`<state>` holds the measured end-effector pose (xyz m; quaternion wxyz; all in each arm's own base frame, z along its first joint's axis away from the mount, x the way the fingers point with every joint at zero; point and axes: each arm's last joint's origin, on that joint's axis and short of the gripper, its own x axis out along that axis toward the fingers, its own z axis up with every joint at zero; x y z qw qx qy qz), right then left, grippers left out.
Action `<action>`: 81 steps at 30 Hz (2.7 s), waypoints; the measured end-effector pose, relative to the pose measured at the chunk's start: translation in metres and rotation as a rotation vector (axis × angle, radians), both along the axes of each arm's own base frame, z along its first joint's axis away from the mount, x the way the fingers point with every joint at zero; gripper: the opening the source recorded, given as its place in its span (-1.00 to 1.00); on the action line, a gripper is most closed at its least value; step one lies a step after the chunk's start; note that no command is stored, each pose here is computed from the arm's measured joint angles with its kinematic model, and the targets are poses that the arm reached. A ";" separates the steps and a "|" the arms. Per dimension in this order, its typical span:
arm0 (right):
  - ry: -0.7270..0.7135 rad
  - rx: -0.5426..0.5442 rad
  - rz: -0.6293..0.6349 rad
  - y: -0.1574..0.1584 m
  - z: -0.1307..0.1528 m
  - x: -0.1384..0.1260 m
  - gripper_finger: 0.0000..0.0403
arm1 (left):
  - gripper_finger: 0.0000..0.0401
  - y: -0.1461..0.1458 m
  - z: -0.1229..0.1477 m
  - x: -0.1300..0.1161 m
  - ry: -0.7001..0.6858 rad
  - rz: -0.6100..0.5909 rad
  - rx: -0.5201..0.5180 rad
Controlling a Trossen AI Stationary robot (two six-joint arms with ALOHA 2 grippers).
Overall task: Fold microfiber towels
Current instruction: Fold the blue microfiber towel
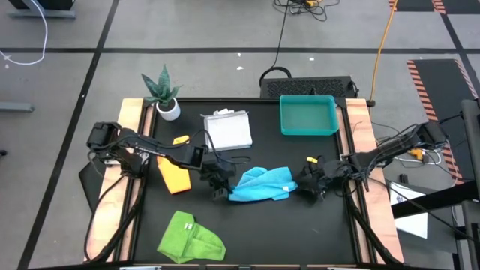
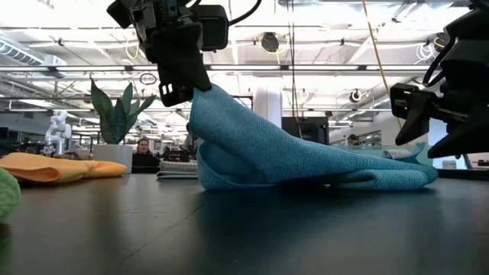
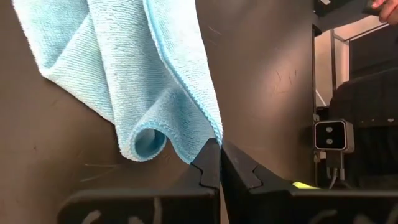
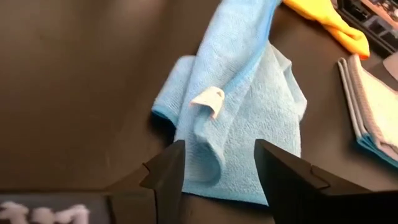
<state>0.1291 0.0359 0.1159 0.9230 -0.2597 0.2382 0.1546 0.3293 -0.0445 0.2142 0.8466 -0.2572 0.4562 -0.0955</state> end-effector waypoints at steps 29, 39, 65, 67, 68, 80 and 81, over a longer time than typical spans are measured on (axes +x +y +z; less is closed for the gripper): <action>-0.148 0.613 -0.252 0.007 0.051 0.031 -0.99 | -1.00 0.008 0.027 -0.007 -0.107 0.024 -0.011; -0.238 0.811 -0.442 -0.013 0.201 0.043 -1.00 | -1.00 0.032 0.127 -0.074 -0.494 0.104 0.009; -0.134 0.388 -0.230 -0.096 0.323 0.047 -1.00 | -1.00 0.086 0.259 -0.131 -0.521 0.070 0.298; 0.002 0.458 -0.178 -0.075 0.307 0.040 -1.00 | -1.00 0.060 0.246 -0.124 -0.447 0.021 0.241; 0.053 0.504 -0.153 -0.064 0.298 0.038 -1.00 | -1.00 0.045 0.236 -0.119 -0.401 -0.001 0.220; 0.237 0.946 -0.089 0.069 0.091 0.019 -1.00 | -1.00 -0.127 0.056 -0.063 -0.289 0.077 0.000; 0.229 0.985 -0.119 0.074 0.077 0.014 -1.00 | -1.00 -0.134 0.043 -0.059 -0.282 0.100 -0.030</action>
